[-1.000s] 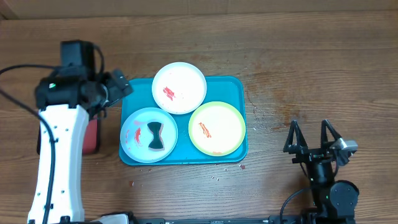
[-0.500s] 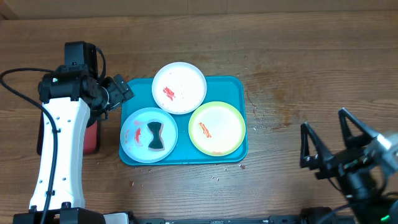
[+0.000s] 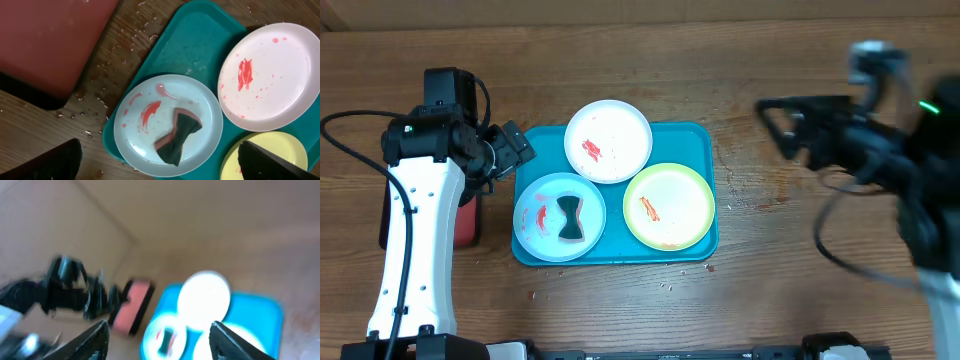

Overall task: Clean dirty plates on tray and stack at the side
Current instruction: 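Reach the right gripper to the light-blue plate's rim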

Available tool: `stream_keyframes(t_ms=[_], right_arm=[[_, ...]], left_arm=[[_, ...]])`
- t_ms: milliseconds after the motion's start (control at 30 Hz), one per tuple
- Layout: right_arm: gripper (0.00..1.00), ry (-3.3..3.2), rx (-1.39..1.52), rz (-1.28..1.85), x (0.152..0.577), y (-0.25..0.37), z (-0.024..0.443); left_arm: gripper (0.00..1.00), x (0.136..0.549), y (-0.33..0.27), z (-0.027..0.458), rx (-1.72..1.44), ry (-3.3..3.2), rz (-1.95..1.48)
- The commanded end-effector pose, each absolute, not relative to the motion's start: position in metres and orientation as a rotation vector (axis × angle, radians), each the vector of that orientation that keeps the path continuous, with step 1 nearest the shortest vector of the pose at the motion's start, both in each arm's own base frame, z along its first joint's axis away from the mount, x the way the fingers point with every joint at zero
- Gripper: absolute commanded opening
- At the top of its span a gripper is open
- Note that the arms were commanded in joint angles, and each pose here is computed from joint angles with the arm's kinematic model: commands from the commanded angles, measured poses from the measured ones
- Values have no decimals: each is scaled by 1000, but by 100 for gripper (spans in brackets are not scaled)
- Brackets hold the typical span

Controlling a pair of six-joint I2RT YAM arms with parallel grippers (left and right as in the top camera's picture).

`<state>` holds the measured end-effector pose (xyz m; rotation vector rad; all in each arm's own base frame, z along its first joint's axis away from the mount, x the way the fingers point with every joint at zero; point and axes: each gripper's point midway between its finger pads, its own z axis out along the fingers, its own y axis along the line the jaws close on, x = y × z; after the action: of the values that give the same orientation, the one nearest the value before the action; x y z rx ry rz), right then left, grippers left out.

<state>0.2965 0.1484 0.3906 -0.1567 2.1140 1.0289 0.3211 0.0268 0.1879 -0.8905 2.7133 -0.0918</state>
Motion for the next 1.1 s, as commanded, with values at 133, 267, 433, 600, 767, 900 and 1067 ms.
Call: stream_keyframes(t_ms=[133,267,433,600,767,900,1067], right_arm=[[45,2559,-113,849,321,245,264],[47,2694,-200,743,324,293,196],[46,2809,-284,681,323,331,122],[42,2833,-337,673,322,353,85],[38,2824,-379,663,319,372,61],[38,2852,-354,553,316,372,36],[37,2859,-362,550,313,373,32]], left_arm=[[100,322,27,186,-922,2712,-94],[100,321,27,186,-922,2713,-94],[100,318,27,185,-916,2728,-89],[100,318,26,185,-911,2734,-93],[100,318,26,185,-910,2733,-93],[100,318,26,185,-910,2732,-93],[100,316,25,184,-908,2741,-98]])
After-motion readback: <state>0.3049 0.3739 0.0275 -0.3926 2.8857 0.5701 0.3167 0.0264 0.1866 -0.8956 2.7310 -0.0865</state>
